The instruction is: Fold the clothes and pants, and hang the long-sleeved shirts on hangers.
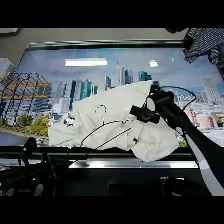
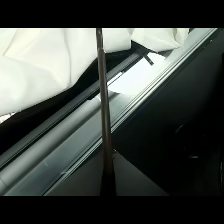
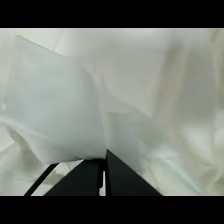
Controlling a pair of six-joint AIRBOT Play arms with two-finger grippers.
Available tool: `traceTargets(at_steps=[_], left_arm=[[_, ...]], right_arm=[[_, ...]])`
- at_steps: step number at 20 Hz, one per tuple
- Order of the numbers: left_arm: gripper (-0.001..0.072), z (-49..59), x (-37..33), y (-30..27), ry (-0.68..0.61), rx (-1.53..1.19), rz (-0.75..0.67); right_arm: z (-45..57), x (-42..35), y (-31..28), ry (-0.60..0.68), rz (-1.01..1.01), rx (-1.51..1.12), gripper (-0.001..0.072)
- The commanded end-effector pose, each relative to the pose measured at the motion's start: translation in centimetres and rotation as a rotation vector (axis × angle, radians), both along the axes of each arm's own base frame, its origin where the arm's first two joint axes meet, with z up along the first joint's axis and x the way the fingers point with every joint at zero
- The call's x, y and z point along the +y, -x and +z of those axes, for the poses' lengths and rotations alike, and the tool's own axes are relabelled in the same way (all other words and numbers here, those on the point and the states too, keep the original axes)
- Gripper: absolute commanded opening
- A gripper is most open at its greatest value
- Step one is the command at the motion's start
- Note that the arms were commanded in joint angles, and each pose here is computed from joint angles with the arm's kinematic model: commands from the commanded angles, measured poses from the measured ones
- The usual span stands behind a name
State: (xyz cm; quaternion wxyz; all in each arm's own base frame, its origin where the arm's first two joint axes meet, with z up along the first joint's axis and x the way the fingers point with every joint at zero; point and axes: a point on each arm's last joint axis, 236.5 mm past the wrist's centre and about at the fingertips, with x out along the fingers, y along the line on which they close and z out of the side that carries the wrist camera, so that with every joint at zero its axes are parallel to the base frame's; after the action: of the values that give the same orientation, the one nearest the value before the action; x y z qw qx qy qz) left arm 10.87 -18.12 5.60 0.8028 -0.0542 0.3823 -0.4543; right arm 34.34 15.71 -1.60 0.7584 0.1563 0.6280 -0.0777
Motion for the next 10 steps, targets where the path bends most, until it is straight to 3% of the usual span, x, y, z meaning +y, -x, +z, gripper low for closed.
traceTargets(at_steps=[1,5,10], left_arm=[[0.0014,-0.1,-0.3,-0.1,-0.020,-0.041,-0.025],[0.0015,-0.2,0.1,-1.4,-0.033,-0.065,0.009],[0.0015,-0.3,-0.6,-1.5,-0.020,-0.062,-0.046]], right_arm=[[0.8,1.1,0.4,-0.048,0.043,-0.003,0.0037],[2.9,1.1,1.1,-0.069,0.054,-0.028,0.0037],[5.8,0.5,2.3,-0.082,0.072,-0.069,0.0036]])
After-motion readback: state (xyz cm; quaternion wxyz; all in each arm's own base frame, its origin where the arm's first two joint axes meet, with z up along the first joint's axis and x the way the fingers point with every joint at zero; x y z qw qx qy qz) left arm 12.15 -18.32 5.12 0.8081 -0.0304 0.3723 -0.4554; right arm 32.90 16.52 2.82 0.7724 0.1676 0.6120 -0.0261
